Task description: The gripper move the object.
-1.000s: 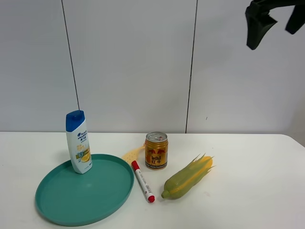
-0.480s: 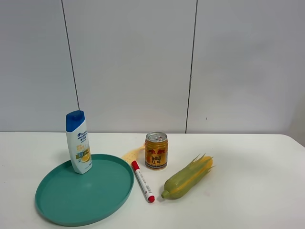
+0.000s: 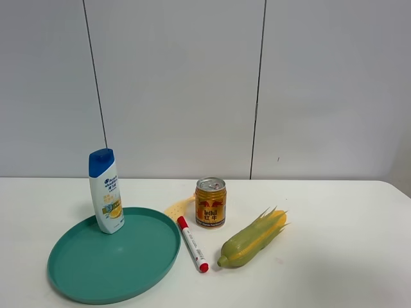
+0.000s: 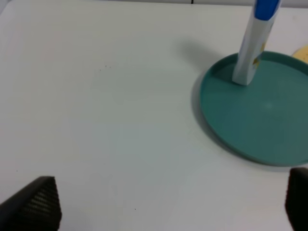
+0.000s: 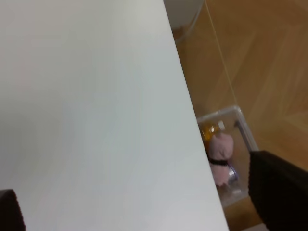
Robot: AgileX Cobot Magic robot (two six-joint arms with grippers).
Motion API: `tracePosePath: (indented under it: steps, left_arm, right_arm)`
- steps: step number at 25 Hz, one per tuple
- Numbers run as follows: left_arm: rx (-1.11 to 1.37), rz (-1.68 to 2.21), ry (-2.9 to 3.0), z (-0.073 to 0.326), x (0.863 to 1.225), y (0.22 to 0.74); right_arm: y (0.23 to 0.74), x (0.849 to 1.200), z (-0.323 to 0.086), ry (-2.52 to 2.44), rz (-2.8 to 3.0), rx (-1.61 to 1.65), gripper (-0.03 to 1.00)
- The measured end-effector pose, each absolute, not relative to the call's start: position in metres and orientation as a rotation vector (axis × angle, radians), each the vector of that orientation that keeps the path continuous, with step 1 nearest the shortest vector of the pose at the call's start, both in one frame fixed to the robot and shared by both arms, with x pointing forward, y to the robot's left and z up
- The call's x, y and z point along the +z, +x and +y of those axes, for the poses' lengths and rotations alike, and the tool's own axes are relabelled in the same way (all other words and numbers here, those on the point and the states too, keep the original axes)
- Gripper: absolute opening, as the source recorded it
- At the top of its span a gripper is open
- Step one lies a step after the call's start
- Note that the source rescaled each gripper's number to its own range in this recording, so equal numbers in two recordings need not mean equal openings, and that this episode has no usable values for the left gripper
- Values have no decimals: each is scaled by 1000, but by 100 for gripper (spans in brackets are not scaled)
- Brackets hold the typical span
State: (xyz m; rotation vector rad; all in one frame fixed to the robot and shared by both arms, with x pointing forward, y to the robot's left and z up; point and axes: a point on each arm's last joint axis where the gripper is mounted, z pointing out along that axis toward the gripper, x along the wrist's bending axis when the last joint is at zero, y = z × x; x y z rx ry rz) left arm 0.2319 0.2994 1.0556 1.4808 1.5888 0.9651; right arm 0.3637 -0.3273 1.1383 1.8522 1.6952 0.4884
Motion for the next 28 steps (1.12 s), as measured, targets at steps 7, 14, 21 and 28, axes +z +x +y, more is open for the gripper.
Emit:
tracePosePath:
  steps: [7, 14, 21, 28]
  left_arm:
    - [965, 1589, 1481, 299, 1056, 232]
    - [965, 1589, 1481, 299, 1056, 232]
    - [965, 1589, 1481, 299, 1056, 232]
    - [964, 1589, 1481, 299, 1056, 232]
  right_arm:
    - [305, 1083, -312, 1779, 1640, 611, 84]
    - [268, 1057, -303, 1734, 1613, 653, 84]
    - [252, 1058, -301, 1673, 1553, 689, 84]
    - [248, 1052, -300, 1626, 1533, 706, 84]
